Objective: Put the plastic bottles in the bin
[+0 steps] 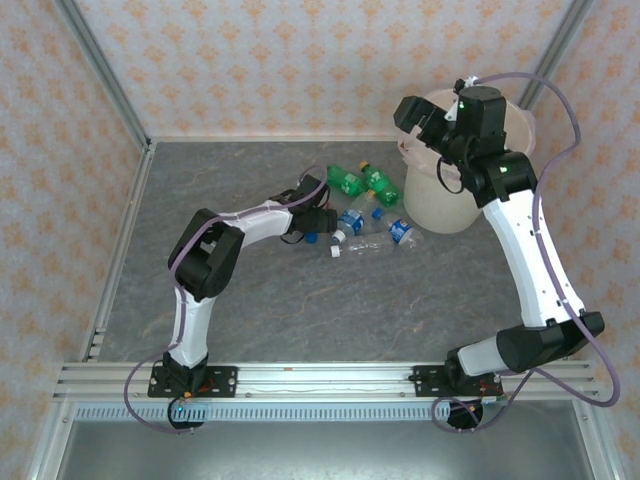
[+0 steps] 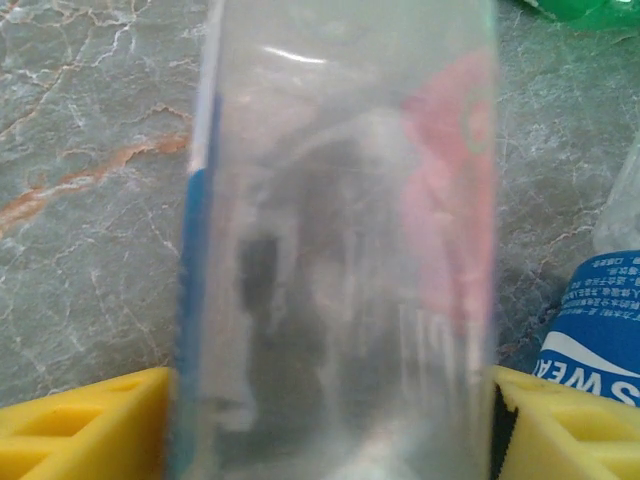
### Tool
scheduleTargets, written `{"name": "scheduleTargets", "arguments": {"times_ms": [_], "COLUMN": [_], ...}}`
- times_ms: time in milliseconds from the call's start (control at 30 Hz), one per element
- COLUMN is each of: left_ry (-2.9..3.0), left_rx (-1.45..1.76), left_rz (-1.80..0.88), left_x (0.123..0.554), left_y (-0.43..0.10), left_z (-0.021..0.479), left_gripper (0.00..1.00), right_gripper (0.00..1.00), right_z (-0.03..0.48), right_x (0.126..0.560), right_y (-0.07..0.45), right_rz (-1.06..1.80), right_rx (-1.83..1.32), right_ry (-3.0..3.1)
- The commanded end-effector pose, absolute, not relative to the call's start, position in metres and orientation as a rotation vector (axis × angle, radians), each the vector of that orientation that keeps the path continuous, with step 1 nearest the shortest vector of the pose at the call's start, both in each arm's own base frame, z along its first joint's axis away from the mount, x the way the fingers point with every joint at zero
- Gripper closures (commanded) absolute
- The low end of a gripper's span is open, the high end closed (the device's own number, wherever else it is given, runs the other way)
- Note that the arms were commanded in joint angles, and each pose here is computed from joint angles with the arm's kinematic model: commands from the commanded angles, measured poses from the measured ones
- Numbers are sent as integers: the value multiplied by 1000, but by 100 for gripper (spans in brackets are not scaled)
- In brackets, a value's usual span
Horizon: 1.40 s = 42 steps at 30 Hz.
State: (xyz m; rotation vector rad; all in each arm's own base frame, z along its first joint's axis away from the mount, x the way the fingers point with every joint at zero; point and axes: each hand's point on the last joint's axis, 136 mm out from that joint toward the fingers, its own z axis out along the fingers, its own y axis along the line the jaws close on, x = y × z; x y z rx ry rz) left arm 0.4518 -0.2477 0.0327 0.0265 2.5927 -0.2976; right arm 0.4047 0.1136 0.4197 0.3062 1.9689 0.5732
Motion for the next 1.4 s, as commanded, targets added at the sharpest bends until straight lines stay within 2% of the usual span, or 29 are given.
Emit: {"name": "scheduleTargets", "arguments": {"times_ms": [0,233,500,667,900,1267,1367], "left_ry": [2615,2611,2553,2478,2321,2094,2044], "left_rx": [45,38,2,-24,-23,112,140], "left_rz": [-238,-245,-289,-353,-455,-626,-664], "left_x": [455,450,439,432,421,396,391], "left_y": [-239,-236,-230,-229,-229,-256,-260], "left_z": [24,25,48,81,140,230,250], "left_gripper": [25,38,47,49,49,50,50], "right_gripper": [0,0,0,0,0,1,10], "right_z": [434,432,431,430,411,417,420], "right_x": [398,401,405,406,415,418,417], "right_y": [116,120,119,121,101,149,172], "right_rz": [607,627,608,612,419,685,764], "right_rx": [292,290,298,286,349,183,108], "right_ry": [1929,1931,1941,1946,2002,1970,1969]}}
